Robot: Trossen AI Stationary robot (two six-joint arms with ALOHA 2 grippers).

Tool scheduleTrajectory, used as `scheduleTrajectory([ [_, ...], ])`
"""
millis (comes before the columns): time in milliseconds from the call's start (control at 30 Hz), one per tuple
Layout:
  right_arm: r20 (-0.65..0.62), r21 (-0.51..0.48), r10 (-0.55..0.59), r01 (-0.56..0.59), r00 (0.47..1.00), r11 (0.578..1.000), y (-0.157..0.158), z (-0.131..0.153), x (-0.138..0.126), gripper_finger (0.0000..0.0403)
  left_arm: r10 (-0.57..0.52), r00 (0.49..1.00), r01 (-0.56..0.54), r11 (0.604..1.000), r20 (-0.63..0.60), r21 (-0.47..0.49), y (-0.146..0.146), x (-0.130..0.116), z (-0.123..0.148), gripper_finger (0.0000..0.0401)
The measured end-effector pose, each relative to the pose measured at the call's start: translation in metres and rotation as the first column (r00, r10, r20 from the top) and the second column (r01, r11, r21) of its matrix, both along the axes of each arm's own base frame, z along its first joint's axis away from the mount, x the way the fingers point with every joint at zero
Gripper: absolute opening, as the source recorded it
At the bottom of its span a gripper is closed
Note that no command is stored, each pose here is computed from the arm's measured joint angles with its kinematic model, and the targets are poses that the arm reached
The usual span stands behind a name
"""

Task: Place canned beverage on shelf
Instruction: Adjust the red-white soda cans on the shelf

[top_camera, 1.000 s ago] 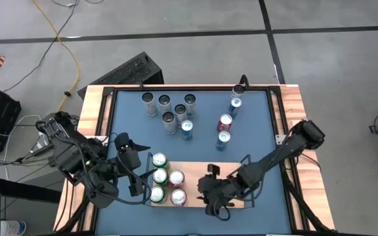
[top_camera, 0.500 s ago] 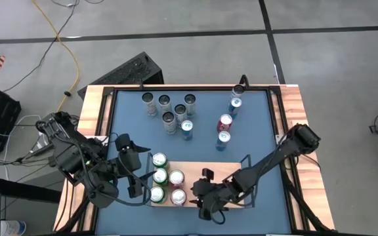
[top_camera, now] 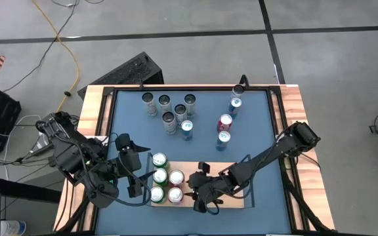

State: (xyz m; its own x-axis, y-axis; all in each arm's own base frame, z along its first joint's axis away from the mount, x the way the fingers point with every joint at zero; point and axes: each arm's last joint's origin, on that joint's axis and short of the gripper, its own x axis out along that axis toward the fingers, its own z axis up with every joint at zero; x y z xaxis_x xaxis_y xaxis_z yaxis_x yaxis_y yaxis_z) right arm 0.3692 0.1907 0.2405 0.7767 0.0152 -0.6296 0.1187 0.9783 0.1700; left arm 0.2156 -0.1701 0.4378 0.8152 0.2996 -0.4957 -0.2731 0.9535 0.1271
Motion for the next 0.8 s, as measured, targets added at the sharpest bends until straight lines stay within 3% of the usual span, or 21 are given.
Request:
scheduleTrajectory([
  [367,-0.003,0.003,0.024,-0.024,1.000,1.000,0.009,0.000,-0.005,0.0204,-0.018,1.000,0.019,0.999,-0.019,0.037,0.000,-0.001,-0.001,0.0332],
  [467,-0.002,0.005,0.023,-0.023,1.000,1.000,0.007,0.004,-0.007,0.0204,-0.025,1.000,0.025,1.000,0.003,0.004,0.002,-0.002,0.004,0.0332],
  [633,0.014,0.016,-0.026,0.026,1.000,1.000,-0.019,0.037,-0.018,0.0204,-0.112,0.992,0.116,0.991,0.057,-0.065,0.010,-0.011,0.021,0.0332],
  [800,-0.015,-0.028,-0.119,0.119,0.993,0.993,-0.060,0.070,-0.037,0.0204,-0.083,0.994,0.088,0.994,0.073,-0.060,0.022,-0.010,0.026,0.0332],
])
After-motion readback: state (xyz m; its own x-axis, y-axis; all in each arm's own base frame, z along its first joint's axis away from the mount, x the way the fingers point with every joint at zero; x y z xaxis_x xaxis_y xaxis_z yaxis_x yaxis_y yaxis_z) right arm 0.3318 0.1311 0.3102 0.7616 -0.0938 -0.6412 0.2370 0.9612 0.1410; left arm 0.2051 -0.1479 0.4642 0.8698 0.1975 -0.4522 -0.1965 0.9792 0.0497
